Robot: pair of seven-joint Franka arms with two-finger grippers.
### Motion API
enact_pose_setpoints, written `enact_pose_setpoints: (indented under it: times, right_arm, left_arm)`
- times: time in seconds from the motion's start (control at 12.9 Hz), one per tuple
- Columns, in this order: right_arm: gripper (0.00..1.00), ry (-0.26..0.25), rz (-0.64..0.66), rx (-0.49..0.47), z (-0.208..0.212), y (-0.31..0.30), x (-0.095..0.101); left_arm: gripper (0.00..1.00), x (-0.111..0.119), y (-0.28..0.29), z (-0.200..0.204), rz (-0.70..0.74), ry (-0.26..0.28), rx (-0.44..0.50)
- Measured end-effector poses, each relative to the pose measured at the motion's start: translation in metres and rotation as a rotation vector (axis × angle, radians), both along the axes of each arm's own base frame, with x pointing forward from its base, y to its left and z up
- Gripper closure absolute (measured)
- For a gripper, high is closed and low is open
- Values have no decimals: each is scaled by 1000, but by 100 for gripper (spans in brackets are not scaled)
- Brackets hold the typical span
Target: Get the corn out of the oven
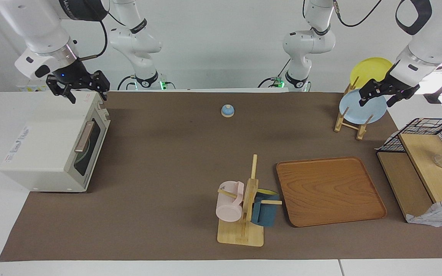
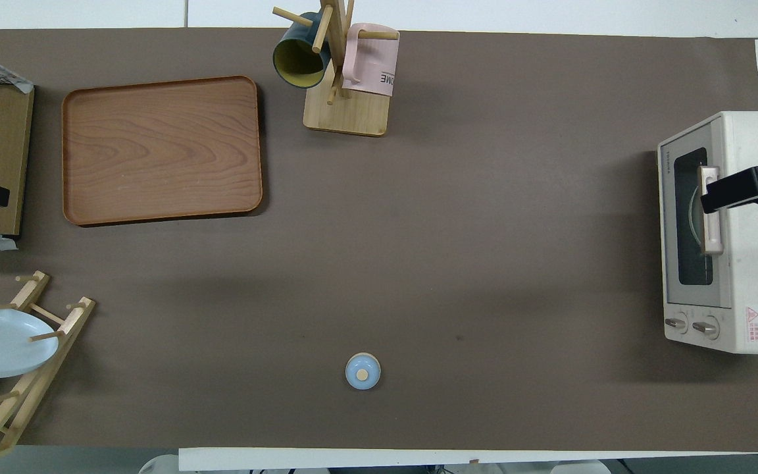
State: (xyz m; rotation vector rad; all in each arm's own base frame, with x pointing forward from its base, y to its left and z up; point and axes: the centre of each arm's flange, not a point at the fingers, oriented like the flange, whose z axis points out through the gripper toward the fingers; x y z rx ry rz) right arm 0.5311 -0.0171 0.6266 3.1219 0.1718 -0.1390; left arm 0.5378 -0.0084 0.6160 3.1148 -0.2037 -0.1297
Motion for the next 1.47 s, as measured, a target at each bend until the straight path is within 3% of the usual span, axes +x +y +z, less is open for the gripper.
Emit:
enact_pose_setpoints:
  times: [0.39,0.47,0.54,0.85,1.09,1.16,1.47]
  right_arm:
    - [0,-2,3,-10,-1,-1,0]
    - [7,-14,17,-13,-1,-1,2]
    - [7,-31,45,-29,-3,-3,5]
    - [56,-61,167,-99,-58,-15,20]
    - [93,-3,203,-141,-123,-21,33]
    - [99,14,214,-159,-137,-24,35]
    - [99,36,215,-185,-149,-44,32]
  left_arm:
    - [0,0,0,0,0,0,0]
    - [0,0,0,0,0,0,0]
    - [0,0,0,0,0,0,0]
    - [0,0,0,0,0,0,0]
    - [0,0,0,0,0,0,0]
    - [0,0,0,0,0,0,0]
    - [0,0,0,0,0,0,0]
